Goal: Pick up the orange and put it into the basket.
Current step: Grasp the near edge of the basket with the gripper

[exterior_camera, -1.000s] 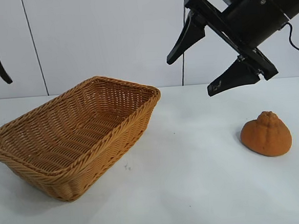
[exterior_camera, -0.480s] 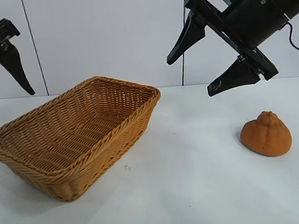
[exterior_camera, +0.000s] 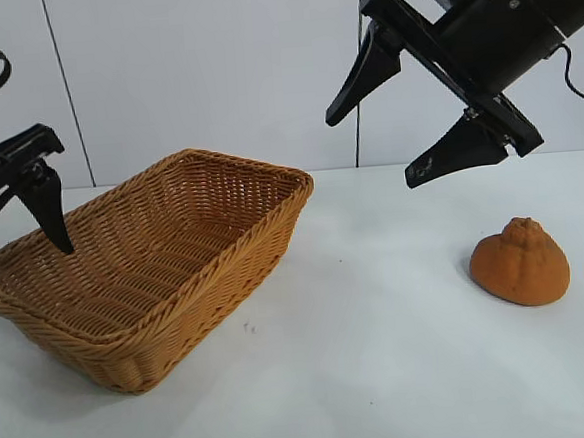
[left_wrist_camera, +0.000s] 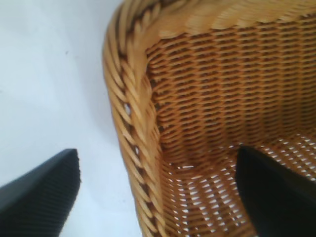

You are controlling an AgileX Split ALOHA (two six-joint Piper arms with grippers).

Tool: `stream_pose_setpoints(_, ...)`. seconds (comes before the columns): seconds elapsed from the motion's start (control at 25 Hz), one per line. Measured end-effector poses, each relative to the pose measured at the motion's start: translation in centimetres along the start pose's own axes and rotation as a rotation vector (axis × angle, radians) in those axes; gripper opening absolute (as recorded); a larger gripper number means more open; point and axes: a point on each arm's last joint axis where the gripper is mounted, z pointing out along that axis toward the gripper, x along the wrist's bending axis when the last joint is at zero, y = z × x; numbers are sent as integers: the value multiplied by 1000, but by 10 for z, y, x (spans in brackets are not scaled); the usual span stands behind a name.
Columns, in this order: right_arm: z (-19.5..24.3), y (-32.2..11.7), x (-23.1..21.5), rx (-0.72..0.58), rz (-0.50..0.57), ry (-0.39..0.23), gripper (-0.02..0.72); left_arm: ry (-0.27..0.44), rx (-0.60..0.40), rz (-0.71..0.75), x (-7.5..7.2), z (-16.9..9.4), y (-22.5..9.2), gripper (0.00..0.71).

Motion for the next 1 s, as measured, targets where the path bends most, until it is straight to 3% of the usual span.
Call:
stream_pose_setpoints(0.2, 0, 0, 0, -2, 1, 1, 589, 22, 20, -28, 2, 14, 0, 602)
stream_pose_setpoints(0.28, 0, 0, 0, -3, 1, 1, 589, 20, 20, -30, 2, 14, 0, 554)
stream_pose_setpoints(0.4, 0, 0, 0, -3, 1, 1, 589, 20, 21, -31, 2, 14, 0, 369)
stream_pose_setpoints(0.52, 0, 0, 0, -3, 1, 1, 589, 23, 24, -36, 2, 14, -1, 114)
stream_pose_setpoints(0.56, 0, 0, 0, -3, 1, 1, 589, 15, 22, -52, 1, 13, -1, 88)
stream_pose_setpoints(0.8, 0, 0, 0, -3, 1, 1, 589, -23, 14, -38, -11, -8, 11, 85)
stream_pose_setpoints(1.0, 0, 0, 0, -3, 1, 1, 589, -64, 13, 95, -28, -32, 39, 85)
